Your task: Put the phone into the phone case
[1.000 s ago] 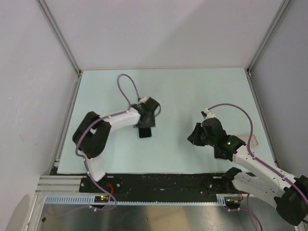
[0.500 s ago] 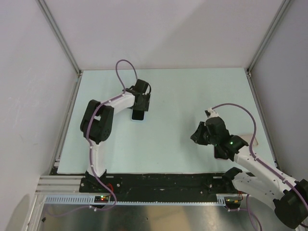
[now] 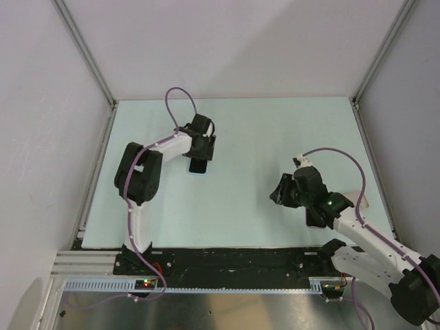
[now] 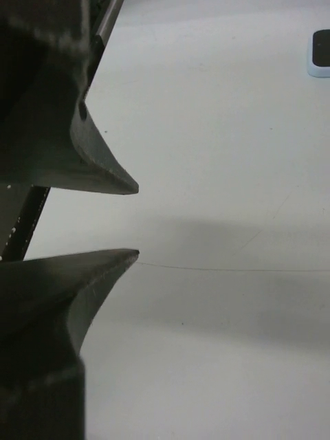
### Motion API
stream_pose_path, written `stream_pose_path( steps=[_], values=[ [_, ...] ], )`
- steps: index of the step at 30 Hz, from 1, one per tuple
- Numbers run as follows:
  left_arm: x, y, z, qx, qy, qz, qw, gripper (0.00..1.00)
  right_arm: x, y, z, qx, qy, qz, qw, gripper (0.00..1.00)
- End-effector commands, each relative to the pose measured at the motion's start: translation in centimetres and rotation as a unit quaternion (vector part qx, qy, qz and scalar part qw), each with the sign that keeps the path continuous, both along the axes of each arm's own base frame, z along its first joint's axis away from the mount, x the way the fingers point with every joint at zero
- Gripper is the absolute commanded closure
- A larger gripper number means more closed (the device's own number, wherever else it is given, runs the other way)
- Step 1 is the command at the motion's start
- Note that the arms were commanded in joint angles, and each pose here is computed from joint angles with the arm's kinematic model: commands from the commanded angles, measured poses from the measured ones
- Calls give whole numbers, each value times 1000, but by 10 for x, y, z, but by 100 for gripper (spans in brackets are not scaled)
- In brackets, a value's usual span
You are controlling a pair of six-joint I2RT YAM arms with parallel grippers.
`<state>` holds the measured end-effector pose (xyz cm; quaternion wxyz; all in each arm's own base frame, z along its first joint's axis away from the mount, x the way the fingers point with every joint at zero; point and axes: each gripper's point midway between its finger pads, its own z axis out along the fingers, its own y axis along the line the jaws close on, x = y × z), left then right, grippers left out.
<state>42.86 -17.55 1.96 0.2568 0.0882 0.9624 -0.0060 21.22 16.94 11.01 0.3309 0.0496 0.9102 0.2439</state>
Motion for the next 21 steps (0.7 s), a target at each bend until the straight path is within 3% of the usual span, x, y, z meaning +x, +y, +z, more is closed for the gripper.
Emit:
stream_pose_path(
  steps=[1,5,7,11,14,18,21],
  values=[
    [-1,5,10,-6,-14,16,1000,36,9,-9,3,-11,-3,-28,1000,49],
    [6,19,32,13,-46,36,998,8,15,-24,6,-26,0,-64,998,36],
    [12,27,58,14,-78,52,996,2,17,-37,5,-37,3,-90,995,36],
    [15,45,117,8,-143,118,983,0,16,-72,-5,-71,27,-156,985,37],
    [2,43,151,-45,-174,167,969,0,15,-101,-15,-97,49,-210,972,38],
    [-33,13,173,-109,-185,164,963,0,16,-130,-24,-109,69,-263,956,39],
    [-69,-26,176,-165,-170,121,964,0,14,-148,-29,-108,86,-305,942,39]
  ],
)
